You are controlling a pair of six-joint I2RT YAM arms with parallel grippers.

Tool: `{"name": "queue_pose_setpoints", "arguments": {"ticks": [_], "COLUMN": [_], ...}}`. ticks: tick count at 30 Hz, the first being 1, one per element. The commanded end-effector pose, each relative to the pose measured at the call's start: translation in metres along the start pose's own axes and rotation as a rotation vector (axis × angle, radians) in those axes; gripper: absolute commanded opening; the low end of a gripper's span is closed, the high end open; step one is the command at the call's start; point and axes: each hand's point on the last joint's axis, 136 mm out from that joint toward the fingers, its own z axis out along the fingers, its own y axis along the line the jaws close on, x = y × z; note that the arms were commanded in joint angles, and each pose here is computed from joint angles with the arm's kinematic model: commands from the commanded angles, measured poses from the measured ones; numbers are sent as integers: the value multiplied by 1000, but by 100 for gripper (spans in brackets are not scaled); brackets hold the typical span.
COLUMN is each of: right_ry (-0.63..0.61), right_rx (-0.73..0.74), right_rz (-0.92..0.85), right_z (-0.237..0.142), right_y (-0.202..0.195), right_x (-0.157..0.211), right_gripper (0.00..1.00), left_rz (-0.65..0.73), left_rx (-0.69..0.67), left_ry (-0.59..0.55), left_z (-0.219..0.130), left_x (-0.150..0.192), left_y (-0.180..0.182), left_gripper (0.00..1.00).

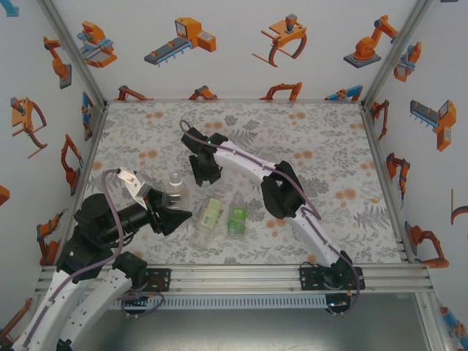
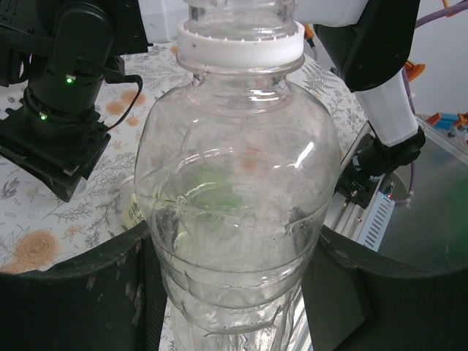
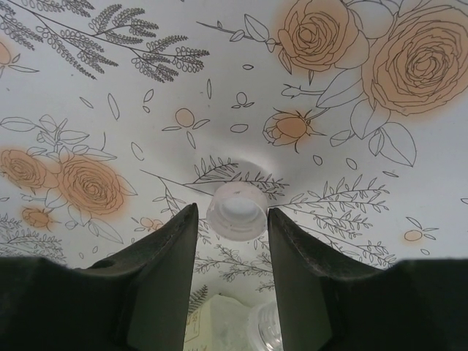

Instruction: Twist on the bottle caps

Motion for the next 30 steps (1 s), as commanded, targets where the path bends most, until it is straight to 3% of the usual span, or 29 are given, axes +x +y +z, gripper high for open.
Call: {"name": "queue_pose_setpoints", "arguments": {"ticks": [1,10,19,30], "right_ry": [36,22,-15,-46], "right_rx": [34,40,32,46], "right_rz": [-15,-20,-26,35], "right_z": [17,14,-20,-74], "right_y": [-6,-6,-8,-54], "right_x": [12,8,-4,-3], "right_gripper": [42,38,34,33], "left_rz": [-14,-11,-11,-29], "left_rx": [0,-8,3,14], "left_ry": [0,-2,-13,-25], "left_z": [-1,-1,4,17], "left_x": [3,3,1,-3], "left_y": [0,2,2,6], "left_gripper": [9,9,9,9]}}
